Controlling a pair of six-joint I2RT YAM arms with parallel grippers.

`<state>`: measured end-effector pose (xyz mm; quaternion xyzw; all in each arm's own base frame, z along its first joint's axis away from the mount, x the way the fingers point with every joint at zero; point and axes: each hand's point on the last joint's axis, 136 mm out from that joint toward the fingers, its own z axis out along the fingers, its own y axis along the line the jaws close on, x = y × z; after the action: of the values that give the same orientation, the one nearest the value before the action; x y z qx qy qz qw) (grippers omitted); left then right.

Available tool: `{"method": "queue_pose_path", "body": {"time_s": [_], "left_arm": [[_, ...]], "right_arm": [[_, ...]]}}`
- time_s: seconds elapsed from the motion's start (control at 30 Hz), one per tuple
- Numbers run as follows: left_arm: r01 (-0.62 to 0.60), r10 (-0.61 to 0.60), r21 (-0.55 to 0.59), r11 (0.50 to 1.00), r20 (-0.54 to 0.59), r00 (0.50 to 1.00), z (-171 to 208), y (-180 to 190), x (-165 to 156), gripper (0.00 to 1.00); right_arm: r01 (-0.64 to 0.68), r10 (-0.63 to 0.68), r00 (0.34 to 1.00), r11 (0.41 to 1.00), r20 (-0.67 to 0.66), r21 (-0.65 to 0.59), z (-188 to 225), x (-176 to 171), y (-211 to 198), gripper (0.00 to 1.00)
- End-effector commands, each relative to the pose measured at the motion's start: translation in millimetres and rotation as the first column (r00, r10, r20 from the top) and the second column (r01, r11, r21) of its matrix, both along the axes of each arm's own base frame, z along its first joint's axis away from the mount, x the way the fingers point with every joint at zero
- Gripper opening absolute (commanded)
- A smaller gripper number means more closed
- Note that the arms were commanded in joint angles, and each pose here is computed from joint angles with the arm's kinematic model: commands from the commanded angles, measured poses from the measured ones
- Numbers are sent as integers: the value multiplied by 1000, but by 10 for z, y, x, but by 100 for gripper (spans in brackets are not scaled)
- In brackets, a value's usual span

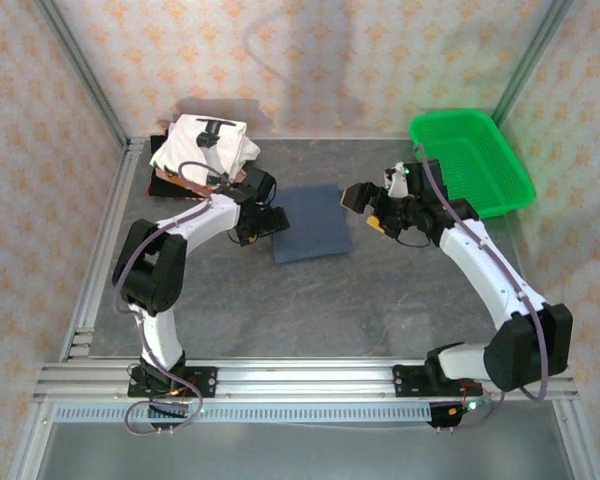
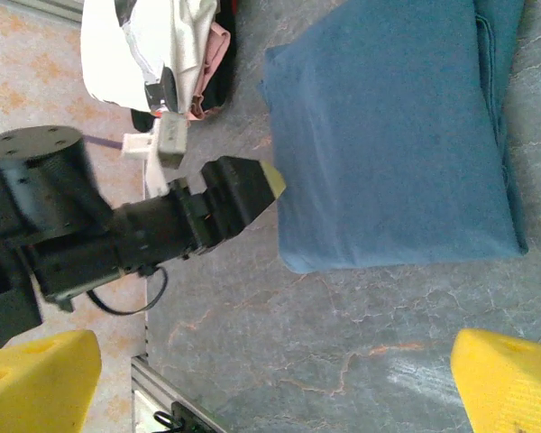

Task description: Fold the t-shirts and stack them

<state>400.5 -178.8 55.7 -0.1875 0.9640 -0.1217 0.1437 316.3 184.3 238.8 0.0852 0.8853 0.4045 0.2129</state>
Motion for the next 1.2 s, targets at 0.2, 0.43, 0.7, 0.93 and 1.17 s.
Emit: {"method": "queue_pose_path", "body": {"time_s": [0.2,0.43,0.7,0.93,1.17], "left_arm": [[-43,41,44,998,53,998,-216,-154,356,79],[2,-4,62,998,30,1000,-342,-309,509,70],[92,-88,201,975,-34,996,-406,-248,593,31],[208,-239,387,898,32,970,233,-101,887,9],[247,-350,519,818,109,930,957,81,1101,1]], "right_arm": [[-24,23,1000,999,15,42,107,-152,27,99],[-37,37,999,998,5,52,88,-194,42,99],[-44,43,999,997,3,61,105,-186,61,99],[-31,28,999,995,38,95,224,-166,73,99],[-12,11,1000,995,15,104,157,-160,67,99]]}}
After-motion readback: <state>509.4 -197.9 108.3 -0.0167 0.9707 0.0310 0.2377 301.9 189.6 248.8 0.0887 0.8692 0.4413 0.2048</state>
